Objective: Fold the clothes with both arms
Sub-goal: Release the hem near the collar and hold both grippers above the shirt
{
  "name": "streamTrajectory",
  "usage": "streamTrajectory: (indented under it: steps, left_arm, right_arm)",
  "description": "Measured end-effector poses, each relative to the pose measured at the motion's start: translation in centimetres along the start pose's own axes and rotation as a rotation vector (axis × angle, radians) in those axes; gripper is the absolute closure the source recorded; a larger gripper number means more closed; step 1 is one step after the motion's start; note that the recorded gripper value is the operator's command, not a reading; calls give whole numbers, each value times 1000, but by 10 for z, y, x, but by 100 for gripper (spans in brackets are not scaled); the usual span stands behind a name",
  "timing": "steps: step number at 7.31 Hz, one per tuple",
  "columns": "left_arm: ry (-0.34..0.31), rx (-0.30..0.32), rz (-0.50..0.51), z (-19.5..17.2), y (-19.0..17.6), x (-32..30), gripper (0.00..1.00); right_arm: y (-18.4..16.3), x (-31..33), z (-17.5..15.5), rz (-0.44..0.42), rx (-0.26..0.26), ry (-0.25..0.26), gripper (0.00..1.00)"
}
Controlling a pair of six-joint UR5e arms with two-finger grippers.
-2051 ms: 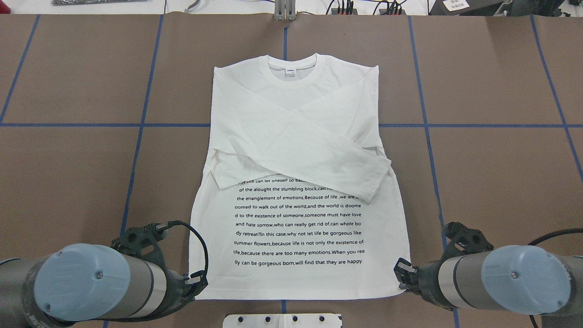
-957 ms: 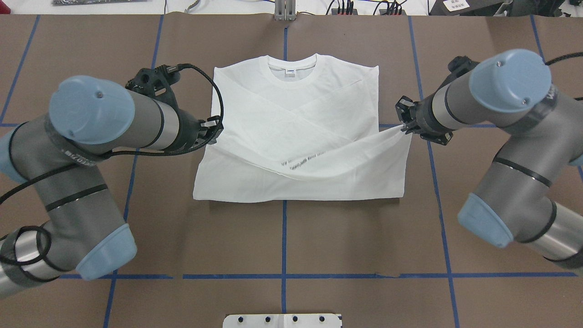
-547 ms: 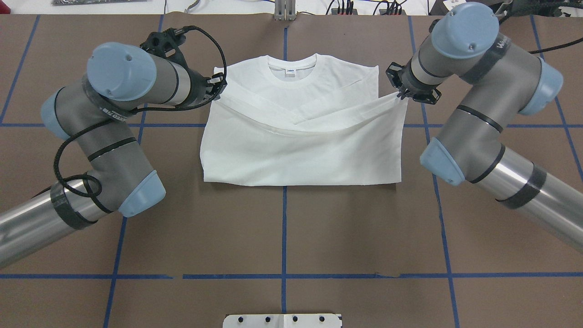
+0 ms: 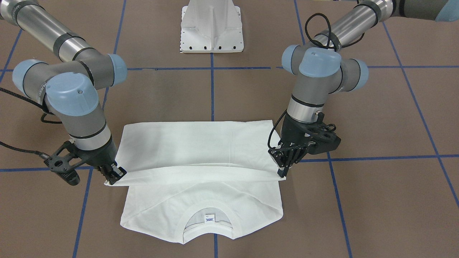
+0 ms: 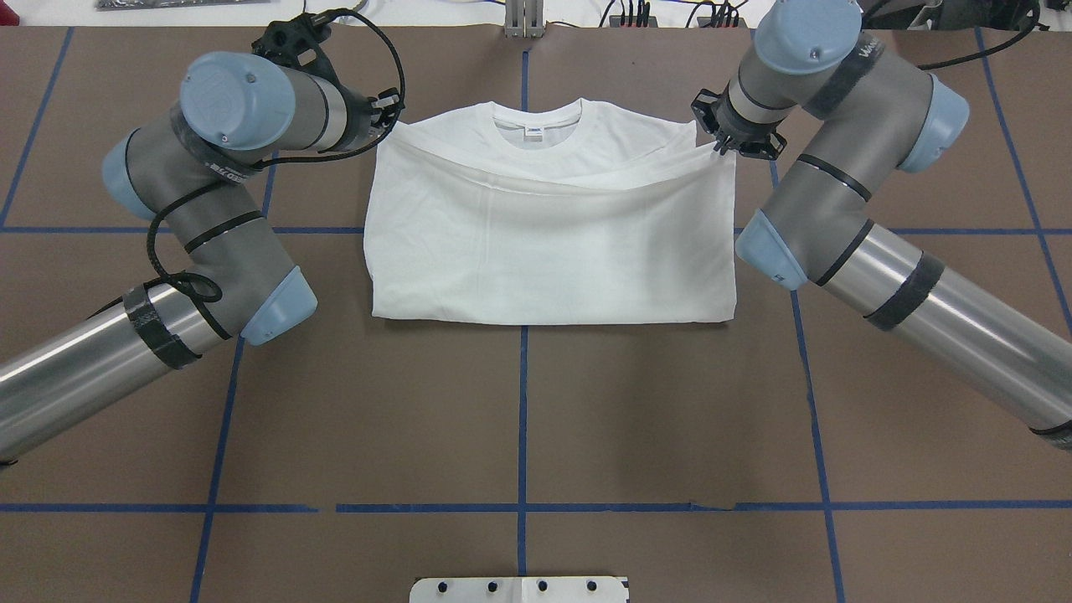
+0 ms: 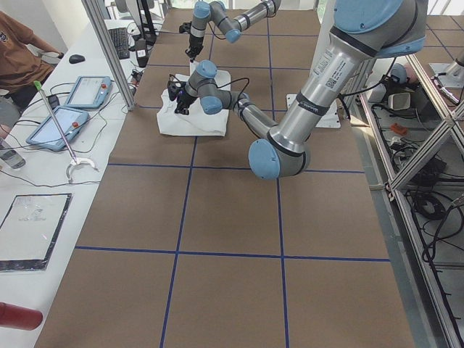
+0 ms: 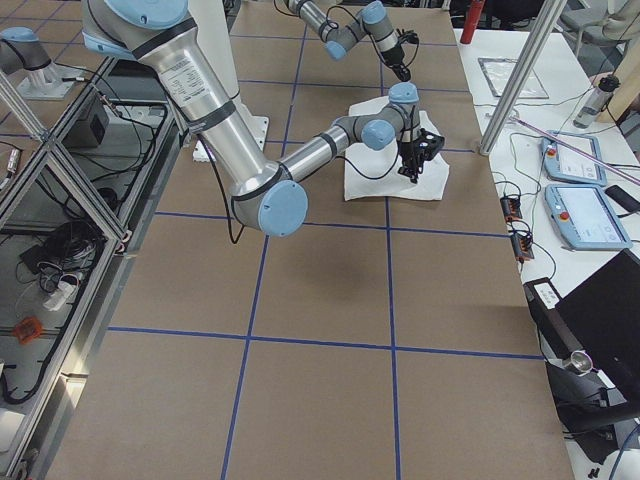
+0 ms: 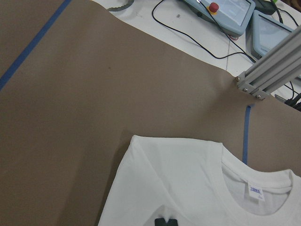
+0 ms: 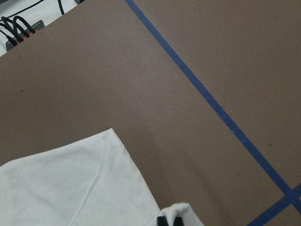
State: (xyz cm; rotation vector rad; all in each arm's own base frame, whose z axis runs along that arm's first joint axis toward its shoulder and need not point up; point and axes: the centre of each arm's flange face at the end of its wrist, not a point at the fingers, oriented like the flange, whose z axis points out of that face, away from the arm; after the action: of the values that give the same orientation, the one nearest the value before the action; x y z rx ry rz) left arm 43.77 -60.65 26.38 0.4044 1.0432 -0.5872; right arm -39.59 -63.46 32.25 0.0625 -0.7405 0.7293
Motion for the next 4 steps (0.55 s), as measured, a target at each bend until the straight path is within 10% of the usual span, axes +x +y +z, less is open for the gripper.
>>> streamTrajectory:
  steps: [4]
  left_arm:
    - [-14,39,-3,41,-9,-2,100]
  right_arm:
    - [-11,-13,36,1,15,11,100]
